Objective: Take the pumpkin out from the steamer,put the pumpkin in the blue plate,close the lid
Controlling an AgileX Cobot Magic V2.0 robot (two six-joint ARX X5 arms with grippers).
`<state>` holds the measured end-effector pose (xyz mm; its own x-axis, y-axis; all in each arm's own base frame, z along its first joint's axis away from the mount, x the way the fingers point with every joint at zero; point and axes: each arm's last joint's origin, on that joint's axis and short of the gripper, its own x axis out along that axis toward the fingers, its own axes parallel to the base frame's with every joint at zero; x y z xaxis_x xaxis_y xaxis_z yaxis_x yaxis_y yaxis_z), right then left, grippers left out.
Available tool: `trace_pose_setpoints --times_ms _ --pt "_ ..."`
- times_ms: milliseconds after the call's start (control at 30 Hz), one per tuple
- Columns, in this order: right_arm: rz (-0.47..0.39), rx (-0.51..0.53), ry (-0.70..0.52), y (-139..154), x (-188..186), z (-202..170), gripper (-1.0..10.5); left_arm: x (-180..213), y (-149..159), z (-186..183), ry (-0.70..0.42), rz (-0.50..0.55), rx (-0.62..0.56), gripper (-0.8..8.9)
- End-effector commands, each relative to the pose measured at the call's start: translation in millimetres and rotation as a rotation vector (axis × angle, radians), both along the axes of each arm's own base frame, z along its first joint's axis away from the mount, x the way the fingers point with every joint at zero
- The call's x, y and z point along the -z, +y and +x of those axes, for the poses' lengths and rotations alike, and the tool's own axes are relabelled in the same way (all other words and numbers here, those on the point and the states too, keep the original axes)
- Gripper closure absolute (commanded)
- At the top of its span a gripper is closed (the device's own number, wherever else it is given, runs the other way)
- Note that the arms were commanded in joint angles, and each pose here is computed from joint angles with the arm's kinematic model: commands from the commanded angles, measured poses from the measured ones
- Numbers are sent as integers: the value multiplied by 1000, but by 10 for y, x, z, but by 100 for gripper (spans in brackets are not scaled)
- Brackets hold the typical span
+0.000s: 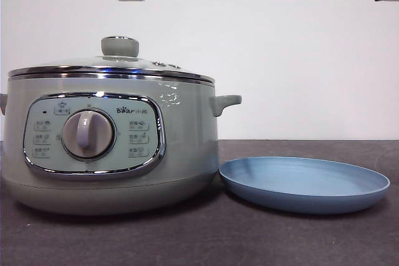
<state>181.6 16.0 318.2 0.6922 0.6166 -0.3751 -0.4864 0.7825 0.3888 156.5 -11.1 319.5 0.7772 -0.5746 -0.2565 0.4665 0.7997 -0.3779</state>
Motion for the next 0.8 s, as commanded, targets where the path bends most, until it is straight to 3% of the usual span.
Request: trace_pose_setpoints --times_ms 33,233,600,800 --pt "-9 -10 -21 2 -19 4 439 -12 -38 12 -4 -2 18 377" --pt "-9 -9 -30 1 -26 8 442 -94 -194 152 32 35 34 377" --pt "3 1 17 1 2 -7 442 -324 -756 525 133 371 87 378" --pt "3 0 40 1 20 -17 442 -210 -1050 724 173 420 153 379"
